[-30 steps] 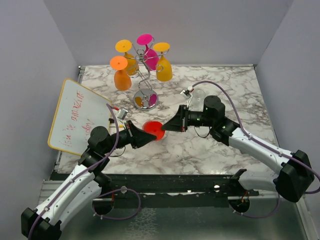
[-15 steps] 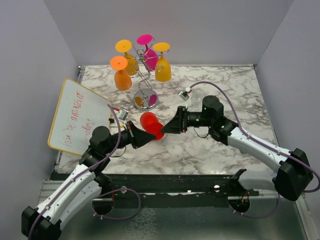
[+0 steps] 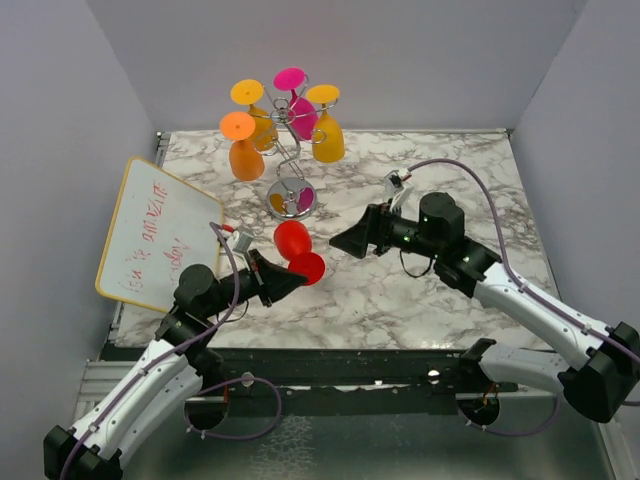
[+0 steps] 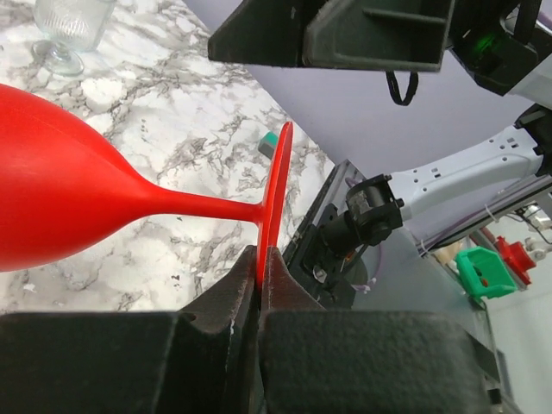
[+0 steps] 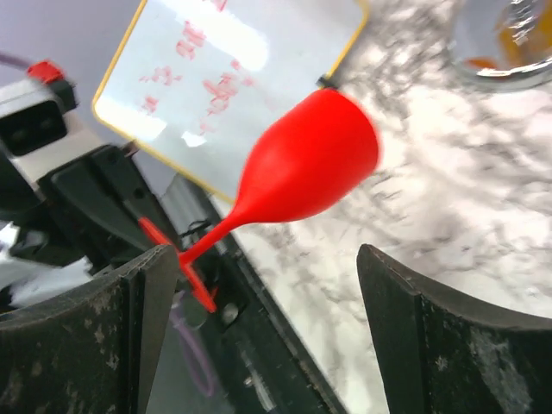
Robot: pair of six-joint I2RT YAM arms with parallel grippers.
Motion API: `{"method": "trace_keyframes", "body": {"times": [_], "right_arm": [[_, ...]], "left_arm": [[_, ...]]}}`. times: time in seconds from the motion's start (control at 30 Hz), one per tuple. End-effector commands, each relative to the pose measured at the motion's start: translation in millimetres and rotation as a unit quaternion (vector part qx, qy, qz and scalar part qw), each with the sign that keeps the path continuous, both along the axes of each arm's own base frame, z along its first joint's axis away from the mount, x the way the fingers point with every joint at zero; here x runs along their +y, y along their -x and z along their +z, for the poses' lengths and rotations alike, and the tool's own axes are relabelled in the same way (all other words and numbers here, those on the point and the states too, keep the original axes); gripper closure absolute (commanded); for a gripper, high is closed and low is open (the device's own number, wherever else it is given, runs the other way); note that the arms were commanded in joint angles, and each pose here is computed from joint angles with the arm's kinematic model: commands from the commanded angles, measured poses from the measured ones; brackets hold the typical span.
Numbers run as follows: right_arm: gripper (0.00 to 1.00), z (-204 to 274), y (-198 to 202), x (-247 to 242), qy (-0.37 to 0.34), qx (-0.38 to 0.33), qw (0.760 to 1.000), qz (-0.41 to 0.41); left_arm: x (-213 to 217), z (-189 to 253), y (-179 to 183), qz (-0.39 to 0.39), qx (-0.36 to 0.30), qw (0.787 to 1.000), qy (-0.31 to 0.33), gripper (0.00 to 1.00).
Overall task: Take the wine glass off the wine glass rack
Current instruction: Place the wine glass at the center of the board.
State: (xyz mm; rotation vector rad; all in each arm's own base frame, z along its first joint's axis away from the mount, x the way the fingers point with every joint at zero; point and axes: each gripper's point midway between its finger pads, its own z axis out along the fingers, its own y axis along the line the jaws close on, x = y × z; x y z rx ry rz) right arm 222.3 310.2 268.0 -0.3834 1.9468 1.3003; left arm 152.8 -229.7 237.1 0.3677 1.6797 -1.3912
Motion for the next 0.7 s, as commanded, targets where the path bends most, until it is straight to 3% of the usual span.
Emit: {"method": "trace_keyframes", "body": {"times": [0.0, 0.07, 0.2, 0.33, 0.43, 0.67], "right_arm": [[0.07, 8.1, -32.9, -34.8, 0.058, -0.065, 0.989, -0.118], [0.03, 3.0, -38.9, -44.1, 0.088, -0.064, 0.984, -0.14], [0.0, -36.6, -54.4, -70.2, 0.147, 0.016, 0.969, -0.196], [0.0, -49.6, -58.4, -73.6, 0.044, 0.107, 0.984, -0.138], [0.0, -37.7, -53.4, -72.5, -0.052, 0.131, 0.986, -0.085], [0.0, -0.5, -26.1, -56.8, -0.1, 0.086, 0.99, 0.057]], "left_arm": [[5.8, 9.2, 1.1, 0.01, -0.074, 0.997, -0.001, 1.0], [7.2, 19.8, 5.3, 0.007, -0.102, 0.995, 0.007, 1.0], [6.8, 27.4, 10.1, -0.004, -0.136, 0.991, 0.012, 1.0], [1.4, 19.1, 15.9, -0.034, -0.154, 0.987, 0.01, 1.0], [-3.0, 22.2, 23.1, -0.064, -0.186, 0.98, 0.015, 1.0], [-8.3, 24.2, 40.7, -0.129, -0.299, 0.945, -0.002, 1.0]]}}
